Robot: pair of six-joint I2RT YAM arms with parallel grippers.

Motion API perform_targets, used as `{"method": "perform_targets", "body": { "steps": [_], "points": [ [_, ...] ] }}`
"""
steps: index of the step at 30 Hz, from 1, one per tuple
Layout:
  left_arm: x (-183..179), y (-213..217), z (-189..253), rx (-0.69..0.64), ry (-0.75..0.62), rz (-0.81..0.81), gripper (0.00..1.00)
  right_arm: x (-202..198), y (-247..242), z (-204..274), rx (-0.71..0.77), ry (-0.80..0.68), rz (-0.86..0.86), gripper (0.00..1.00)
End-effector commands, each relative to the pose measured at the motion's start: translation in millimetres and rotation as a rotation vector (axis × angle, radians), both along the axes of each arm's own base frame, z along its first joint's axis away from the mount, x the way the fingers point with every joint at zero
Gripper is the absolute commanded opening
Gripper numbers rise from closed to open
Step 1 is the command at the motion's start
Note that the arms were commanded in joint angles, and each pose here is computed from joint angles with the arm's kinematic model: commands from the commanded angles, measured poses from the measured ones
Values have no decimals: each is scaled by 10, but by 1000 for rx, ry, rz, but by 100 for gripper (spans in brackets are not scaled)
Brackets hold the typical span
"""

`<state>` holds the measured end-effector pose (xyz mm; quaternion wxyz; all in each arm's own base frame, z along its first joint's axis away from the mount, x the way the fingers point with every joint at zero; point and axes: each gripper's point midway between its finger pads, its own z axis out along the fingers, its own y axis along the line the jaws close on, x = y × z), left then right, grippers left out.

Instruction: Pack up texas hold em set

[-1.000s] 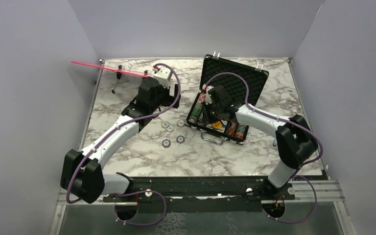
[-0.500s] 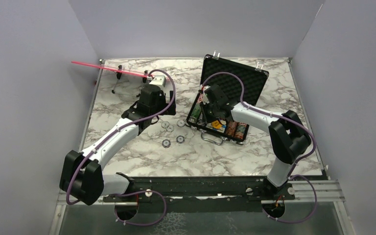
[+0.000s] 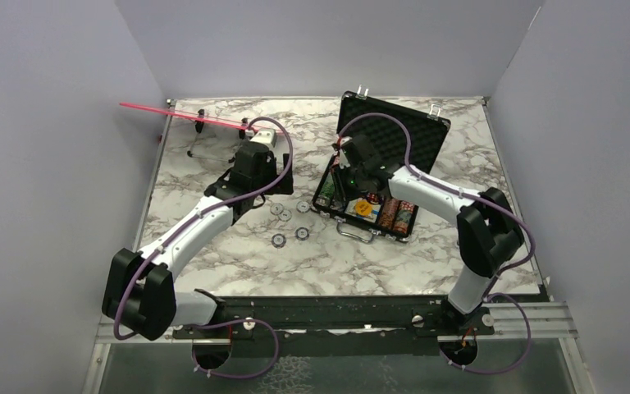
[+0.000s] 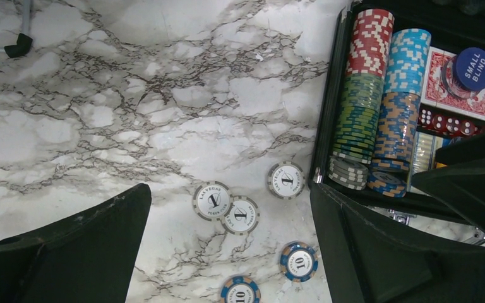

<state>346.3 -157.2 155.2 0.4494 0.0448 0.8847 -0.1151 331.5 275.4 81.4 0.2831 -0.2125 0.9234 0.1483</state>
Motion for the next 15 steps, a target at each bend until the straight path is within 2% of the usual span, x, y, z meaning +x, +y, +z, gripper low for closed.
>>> {"method": "perform_targets", "body": {
  "steps": [1,3,7,15],
  "points": [
    [58,105,163,-64,-7,67,99,-62,133,420,38,-36,-4,44],
    [51,188,177,-97,-1,102,99,-183,253,400,23,-25,30,47],
    [34,421,191,-172,8,203,99,-484,564,234,-31,1,113,60],
    [-101,808,82,-280,39,352,99,-860,979,-240,-170,63,241,72]
  ]
}}
